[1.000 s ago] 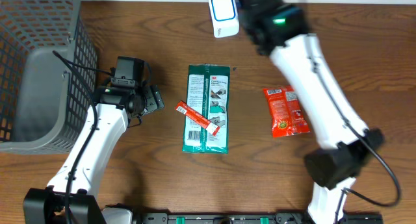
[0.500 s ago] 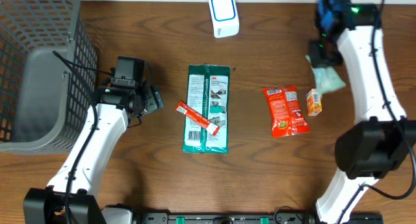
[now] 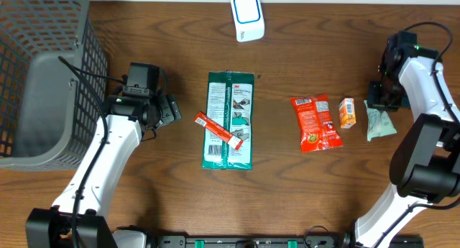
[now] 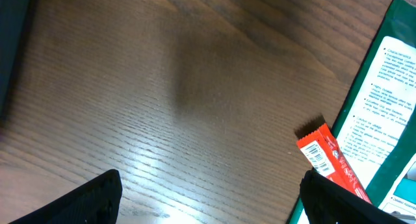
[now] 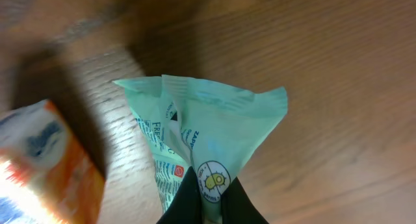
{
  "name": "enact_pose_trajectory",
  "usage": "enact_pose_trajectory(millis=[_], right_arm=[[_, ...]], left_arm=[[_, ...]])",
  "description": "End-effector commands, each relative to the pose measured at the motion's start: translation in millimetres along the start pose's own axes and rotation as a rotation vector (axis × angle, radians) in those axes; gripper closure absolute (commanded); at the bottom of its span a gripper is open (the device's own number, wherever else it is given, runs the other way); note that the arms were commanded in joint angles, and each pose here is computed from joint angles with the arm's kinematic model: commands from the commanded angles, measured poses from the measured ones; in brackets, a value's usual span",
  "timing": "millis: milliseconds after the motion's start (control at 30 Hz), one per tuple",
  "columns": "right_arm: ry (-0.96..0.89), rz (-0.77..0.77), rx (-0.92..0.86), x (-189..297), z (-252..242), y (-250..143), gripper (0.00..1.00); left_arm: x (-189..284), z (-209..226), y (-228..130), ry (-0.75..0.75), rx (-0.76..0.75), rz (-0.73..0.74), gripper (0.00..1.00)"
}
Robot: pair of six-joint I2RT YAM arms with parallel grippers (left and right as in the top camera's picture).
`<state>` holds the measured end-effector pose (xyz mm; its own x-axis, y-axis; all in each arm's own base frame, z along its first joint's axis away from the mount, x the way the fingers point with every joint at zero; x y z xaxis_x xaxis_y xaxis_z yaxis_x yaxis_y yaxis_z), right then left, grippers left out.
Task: Scan the item barcode
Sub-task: 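Carry the wipes pack right and set it down beside the orange box, then move the right gripper left over the red snack packet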
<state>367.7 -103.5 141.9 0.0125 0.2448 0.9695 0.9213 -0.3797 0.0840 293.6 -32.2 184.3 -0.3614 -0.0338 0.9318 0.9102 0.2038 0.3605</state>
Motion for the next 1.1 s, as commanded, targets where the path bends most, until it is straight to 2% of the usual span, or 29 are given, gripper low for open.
enact_pose_trajectory(millis=[0,200,233,267,300,333,367,467,733,833,933,1000,1067], right_arm=[[0.009,0.005,0.093,-16,0,-4,0.99],[0.077,-0.002,0.182,-28,8,-9,0.99],[0.077,-0.002,0.182,-28,8,-9,0.95],[0.077,-0.001,0.183,-28,8,-9,0.85],[0.077,0.0,0.182,-28,8,-9,0.59],[0.077,0.003,0.183,-28,8,-10,0.27],[0.076,0.008,0.184,-28,8,-11,0.11],[0.074,0.018,0.186,-28,8,-12,0.05],[0.057,0.024,0.159,-1,11,-5,0.11],[0.159,0.052,0.157,19,25,-7,0.19],[0.282,0.087,0.183,28,44,-13,0.32],[0.328,0.098,0.201,30,54,-17,0.49],[0.333,0.106,0.222,27,62,-22,0.72]], left_arm=[[1,1,3,0.007,0.009,-0.008,0.12],[1,1,3,0.007,0.009,-0.008,0.11],[1,1,3,0.007,0.009,-0.008,0.12],[1,1,3,0.007,0.009,-0.008,0.12],[1,1,3,0.007,0.009,-0.008,0.12],[1,1,3,0.007,0.009,-0.008,0.12],[1,1,3,0.007,0.009,-0.008,0.12],[1,1,3,0.007,0.009,-0.008,0.12],[1,1,3,0.007,0.009,-0.008,0.12],[1,1,3,0.007,0.009,-0.008,0.12],[1,1,3,0.007,0.009,-0.008,0.12],[1,1,3,0.007,0.009,-0.008,0.12],[1,1,3,0.007,0.009,-0.008,0.12]])
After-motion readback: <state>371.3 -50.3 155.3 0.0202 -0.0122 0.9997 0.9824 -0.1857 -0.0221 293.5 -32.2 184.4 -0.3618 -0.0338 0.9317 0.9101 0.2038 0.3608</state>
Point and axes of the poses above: each gripper's point midway between its finger pads, its own x axis back along the fingers, its own z axis along the line the jaws close on, y = z × x, the point moved 9 cm from there along x, back along the fingers, and after that the axes turned 9 degrees about -x, right-handed, at the moved point
